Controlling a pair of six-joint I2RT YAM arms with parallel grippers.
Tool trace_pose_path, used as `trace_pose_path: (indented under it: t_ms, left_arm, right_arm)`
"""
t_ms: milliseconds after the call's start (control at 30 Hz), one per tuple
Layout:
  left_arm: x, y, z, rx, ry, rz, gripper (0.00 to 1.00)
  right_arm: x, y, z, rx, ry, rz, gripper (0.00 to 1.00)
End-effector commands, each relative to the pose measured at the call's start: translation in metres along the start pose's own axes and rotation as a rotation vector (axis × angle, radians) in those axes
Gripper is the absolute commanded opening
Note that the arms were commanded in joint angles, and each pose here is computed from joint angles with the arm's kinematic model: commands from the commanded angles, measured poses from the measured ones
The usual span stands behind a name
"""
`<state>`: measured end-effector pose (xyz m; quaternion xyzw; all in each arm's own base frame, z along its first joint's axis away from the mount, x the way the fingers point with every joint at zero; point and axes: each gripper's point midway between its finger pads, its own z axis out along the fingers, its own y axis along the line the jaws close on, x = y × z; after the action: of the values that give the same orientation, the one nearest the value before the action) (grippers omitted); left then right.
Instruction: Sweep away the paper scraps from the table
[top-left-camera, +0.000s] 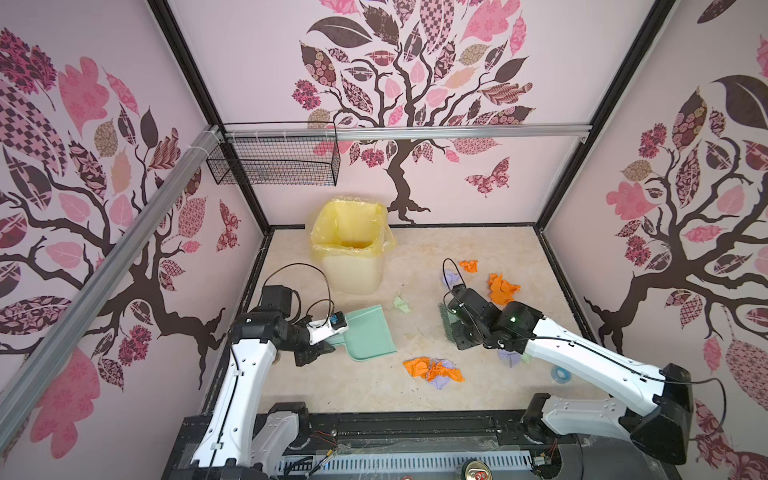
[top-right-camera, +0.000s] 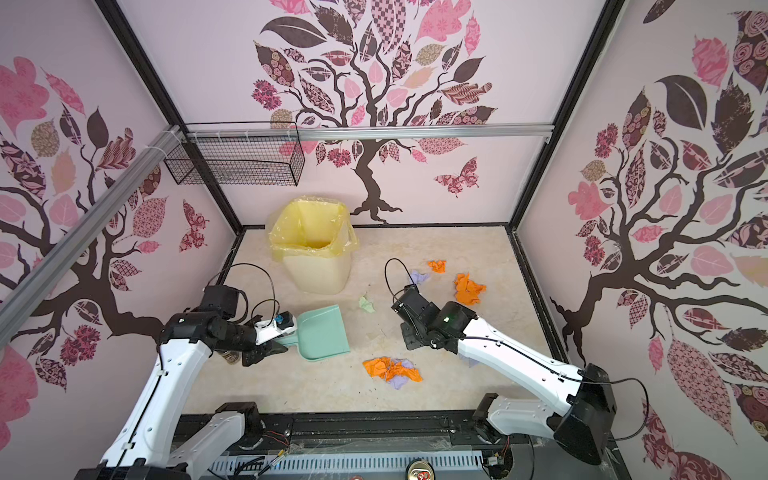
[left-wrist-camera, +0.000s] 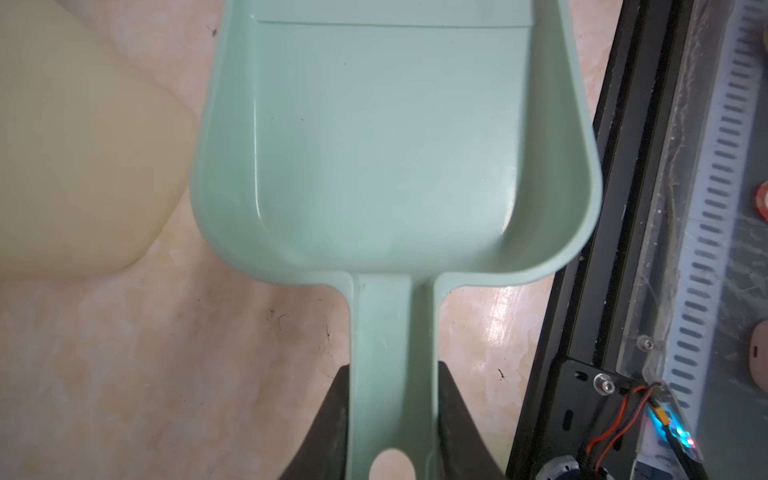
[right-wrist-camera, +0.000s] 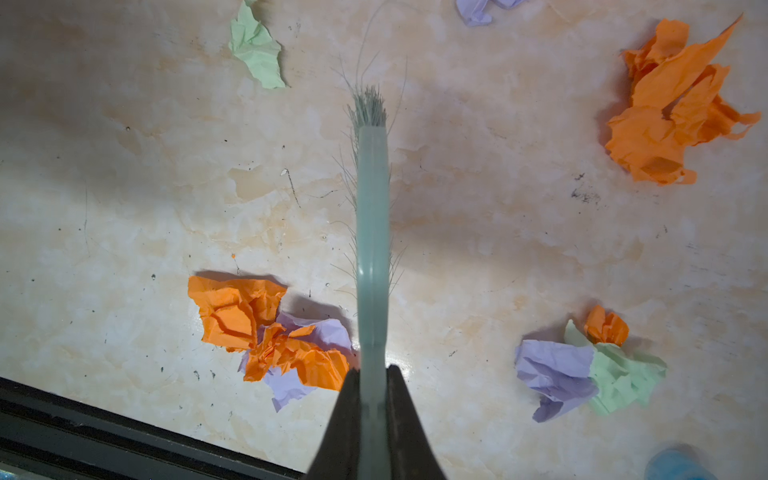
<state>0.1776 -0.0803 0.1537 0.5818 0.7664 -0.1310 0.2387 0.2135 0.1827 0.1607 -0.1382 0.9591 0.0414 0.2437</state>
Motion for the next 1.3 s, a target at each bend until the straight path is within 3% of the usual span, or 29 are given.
trace_pose_path:
  t_ms: [0,133,233,500,633,800,1033,1267]
  left_arm:
    - [0.012,0.015,0.016,-0.046,0.034,0.042,0.0]
    - [0.026,0.026,0.032,-0.071,0.076,0.054,0.0]
    - [0.033,0.027,0.041,-0.062,0.092,0.051,0.0]
    - [0.051,0.027,0.061,-0.035,0.129,0.009,0.0]
    - [0.052,0.028,0.064,-0.052,0.12,-0.01,0.0]
    - [0.055,0.021,0.067,-0.061,0.116,0.002,0.0]
    - [0.066,0.023,0.061,-0.089,0.186,0.122,0.0]
    - [0.053,0.026,0.054,-0.077,0.141,0.106,0.0]
  right_arm:
    - [-0.01,0.002,-0.006,-0.006,-0.024,0.007,0.0]
    - [-0.015,-0.004,-0.01,0.038,-0.028,-0.026,0.0]
    - [-0.035,-0.019,-0.022,0.156,-0.054,-0.096,0.0]
    - [-0.146,-0.102,-0.041,0.558,-0.132,-0.215,0.0]
    - [-0.199,-0.139,-0.012,0.732,-0.109,-0.352,0.0]
    - [-0.241,-0.168,0.042,0.789,-0.034,-0.43,0.0]
    - [-0.242,-0.188,0.121,0.786,0.157,-0.483,0.0]
    - [-0.212,-0.188,0.159,0.756,0.255,-0.528,0.0]
